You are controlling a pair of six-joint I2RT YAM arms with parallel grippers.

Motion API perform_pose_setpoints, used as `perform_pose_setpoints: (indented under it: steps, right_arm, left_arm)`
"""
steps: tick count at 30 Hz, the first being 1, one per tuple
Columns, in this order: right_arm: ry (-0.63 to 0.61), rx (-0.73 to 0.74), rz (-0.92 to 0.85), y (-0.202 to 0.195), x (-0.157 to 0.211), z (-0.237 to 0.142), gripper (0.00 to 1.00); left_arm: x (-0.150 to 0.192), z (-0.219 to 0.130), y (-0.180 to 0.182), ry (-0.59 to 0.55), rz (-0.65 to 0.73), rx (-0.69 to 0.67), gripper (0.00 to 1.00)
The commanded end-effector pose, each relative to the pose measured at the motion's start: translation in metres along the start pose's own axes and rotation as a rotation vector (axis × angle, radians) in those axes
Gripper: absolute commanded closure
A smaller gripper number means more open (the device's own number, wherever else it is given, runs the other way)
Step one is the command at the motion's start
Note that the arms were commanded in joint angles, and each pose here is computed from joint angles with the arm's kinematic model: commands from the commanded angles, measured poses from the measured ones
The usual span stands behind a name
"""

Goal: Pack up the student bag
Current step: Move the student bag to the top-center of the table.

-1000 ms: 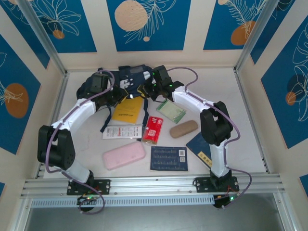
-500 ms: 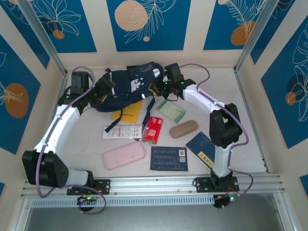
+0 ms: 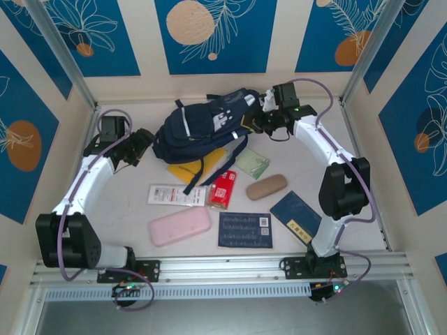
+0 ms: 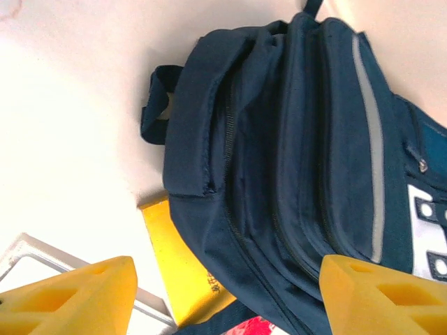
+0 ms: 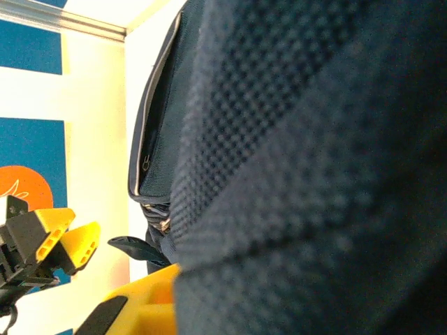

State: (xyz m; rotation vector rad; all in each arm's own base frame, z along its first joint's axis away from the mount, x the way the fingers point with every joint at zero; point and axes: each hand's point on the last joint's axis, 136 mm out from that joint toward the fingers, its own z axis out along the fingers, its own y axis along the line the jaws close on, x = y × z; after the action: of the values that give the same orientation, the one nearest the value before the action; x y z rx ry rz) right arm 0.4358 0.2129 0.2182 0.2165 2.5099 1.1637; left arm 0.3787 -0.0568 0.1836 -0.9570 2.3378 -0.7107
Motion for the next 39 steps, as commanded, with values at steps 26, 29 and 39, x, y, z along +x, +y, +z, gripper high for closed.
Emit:
perform_pose_setpoints:
  steps: [26, 29, 39]
  right_arm:
    - [0.025, -0.008, 0.247, -0.118, 0.045, -0.014, 0.98]
    - [0.033, -0.032, 0.248, -0.116, 0.046, -0.012, 0.97]
    - [0.040, -0.059, 0.244, -0.113, 0.047, -0.010, 0.97]
  left_arm:
    - [0.017, 0.105, -0.021, 0.204, 0.398, -0.186, 0.36]
    - [0.002, 0.102, -0.003, 0.151, 0.417, -0.245, 0.34]
    - [0.023, 0.153, 0.011, 0.309, 0.306, -0.170, 0.32]
